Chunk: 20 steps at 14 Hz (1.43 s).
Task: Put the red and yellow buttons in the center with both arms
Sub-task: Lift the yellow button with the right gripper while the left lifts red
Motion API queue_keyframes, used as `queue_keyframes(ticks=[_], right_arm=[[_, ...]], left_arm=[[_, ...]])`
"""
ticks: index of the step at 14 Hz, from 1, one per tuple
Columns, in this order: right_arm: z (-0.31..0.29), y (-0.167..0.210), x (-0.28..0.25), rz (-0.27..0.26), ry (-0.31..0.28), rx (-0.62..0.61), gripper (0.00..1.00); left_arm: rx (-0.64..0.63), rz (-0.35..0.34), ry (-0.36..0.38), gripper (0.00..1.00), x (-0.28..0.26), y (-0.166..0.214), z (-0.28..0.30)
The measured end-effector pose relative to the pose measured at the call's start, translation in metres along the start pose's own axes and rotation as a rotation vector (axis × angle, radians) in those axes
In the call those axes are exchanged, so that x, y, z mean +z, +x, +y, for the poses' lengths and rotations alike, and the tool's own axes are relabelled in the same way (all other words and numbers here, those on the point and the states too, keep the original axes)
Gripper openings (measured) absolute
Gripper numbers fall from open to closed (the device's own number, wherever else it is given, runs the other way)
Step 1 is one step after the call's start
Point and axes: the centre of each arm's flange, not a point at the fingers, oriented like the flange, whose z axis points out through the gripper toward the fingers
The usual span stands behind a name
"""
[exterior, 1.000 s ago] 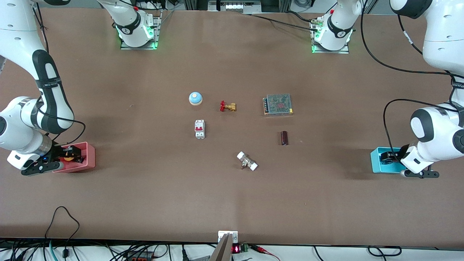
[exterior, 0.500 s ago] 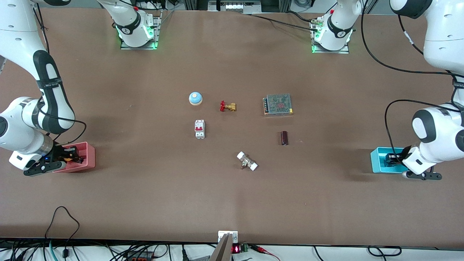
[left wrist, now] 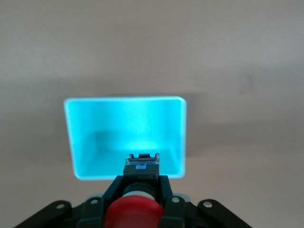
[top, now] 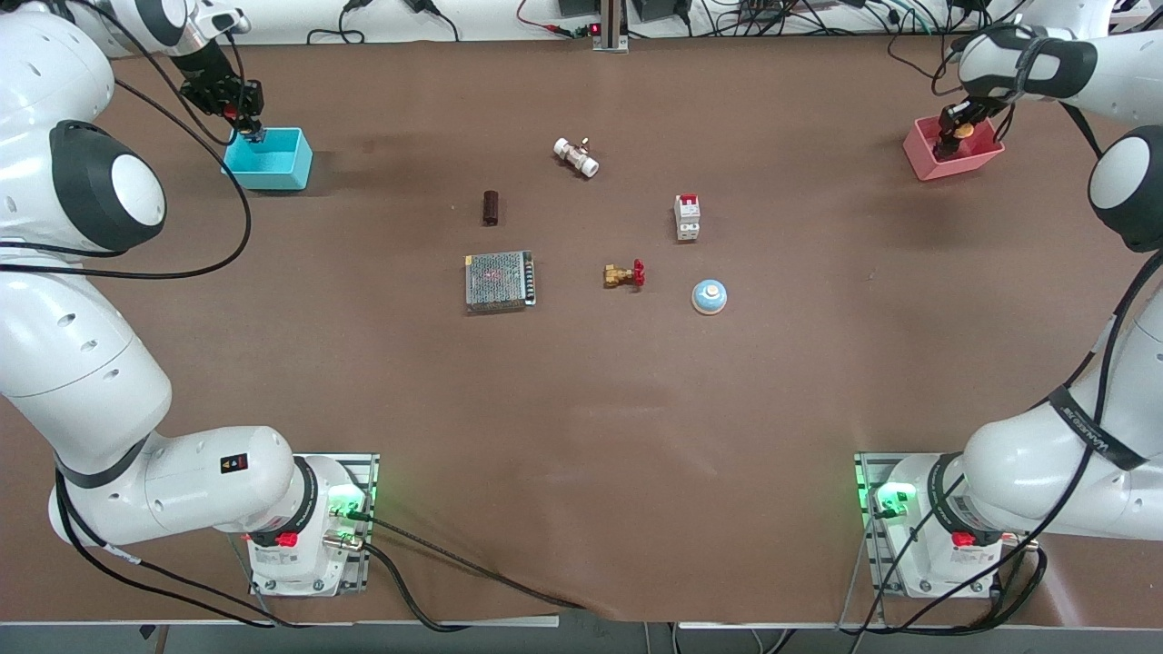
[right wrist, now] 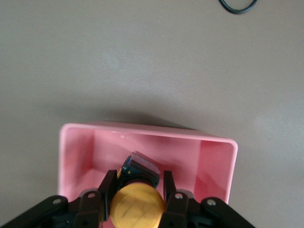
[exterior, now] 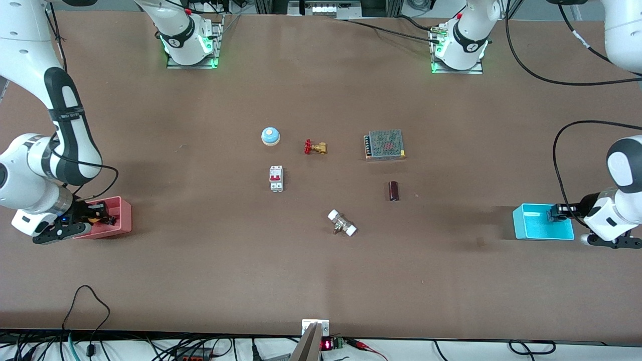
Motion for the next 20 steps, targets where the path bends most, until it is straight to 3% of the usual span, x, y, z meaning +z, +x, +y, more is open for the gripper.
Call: queue_keyframes(ticks=[5,9,11,16,20], right_arm=[[-0.037,0.004,-0.113,-0.039,0.059,-0.006,0.45],[-0.134,0.023,-0.171,-0.075,0.085,0.110,0.45],[-0.194,0.036,-0.162,-0.089,0.081,0.140,0.45],[-0.333,0.053,-0.090,-0.037,-0.006,0.213,0.45],[-0.391,0.049,-0.029,0.028,0.021,0.231,0.45]], left_arm=[[-0.083,-0.090,0.015,0.35,0.014,0.002,0.114],[-0.116,-0.121,0.041,0.35,0.050,-0.007,0.186],[-0.110,-0.093,0.046,0.35,0.075,-0.012,0.211],[-0.100,0.005,0.031,0.35,0.146,-0.045,0.215],[-0.100,0.026,0.028,0.37,0.148,-0.055,0.214]])
